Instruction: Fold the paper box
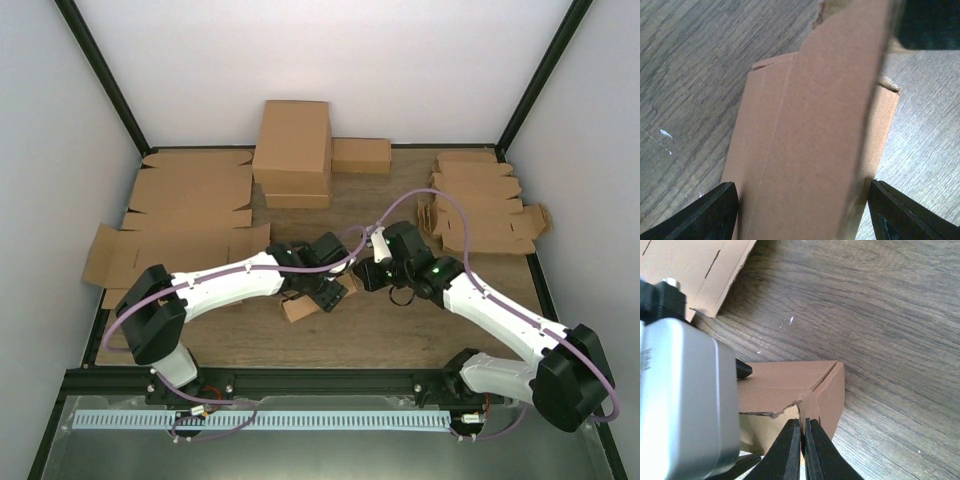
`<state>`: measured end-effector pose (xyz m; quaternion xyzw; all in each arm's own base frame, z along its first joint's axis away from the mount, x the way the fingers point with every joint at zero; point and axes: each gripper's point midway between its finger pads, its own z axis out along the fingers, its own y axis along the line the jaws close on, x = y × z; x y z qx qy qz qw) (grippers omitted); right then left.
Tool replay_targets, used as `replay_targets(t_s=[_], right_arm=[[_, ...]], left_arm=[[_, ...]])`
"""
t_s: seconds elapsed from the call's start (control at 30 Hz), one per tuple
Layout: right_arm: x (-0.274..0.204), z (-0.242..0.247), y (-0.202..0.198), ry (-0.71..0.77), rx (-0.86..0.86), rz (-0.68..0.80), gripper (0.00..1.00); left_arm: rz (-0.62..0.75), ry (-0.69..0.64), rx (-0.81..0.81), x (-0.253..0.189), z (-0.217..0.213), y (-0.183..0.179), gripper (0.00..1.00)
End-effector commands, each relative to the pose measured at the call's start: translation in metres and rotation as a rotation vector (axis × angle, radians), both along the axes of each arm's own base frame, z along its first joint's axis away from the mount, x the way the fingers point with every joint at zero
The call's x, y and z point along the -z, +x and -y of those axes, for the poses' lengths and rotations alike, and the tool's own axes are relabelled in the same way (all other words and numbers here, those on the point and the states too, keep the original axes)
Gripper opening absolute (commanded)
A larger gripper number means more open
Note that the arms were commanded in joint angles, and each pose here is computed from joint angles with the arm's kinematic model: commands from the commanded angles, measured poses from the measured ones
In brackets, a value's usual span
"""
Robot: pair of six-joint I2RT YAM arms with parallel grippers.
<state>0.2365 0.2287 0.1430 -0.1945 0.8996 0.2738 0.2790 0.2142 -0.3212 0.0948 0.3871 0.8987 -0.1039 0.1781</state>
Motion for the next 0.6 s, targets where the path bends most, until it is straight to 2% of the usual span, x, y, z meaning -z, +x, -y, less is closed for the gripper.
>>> replay_targets(t_s=[0.0,0.17,0.37,0.57], right_arm=[[-0.022,-0.006,0.005,0.022,0.013,0.013,0.06],[-0.019,-0.004,0.008,0.004,0.035,-0.002,0.07],[-0.015,-0.009,0.014,-0.001,0.028,0.003,0.11],[-0.014,-0.008,0.025,-0.024,0.047,0.051,0.24]], left_arm=[[0.001,-0.043,-0.012,-0.008,0.002,0.009,0.76],[-0.017,-0.124,-0.044,-0.022,-0.001,0.023,0.8],[-0.105,-0.165,-0.031,-0.013,-0.008,0.033,0.7],[-0.148,-0.176,0.001,-0.005,-0.008,0.032,0.62]])
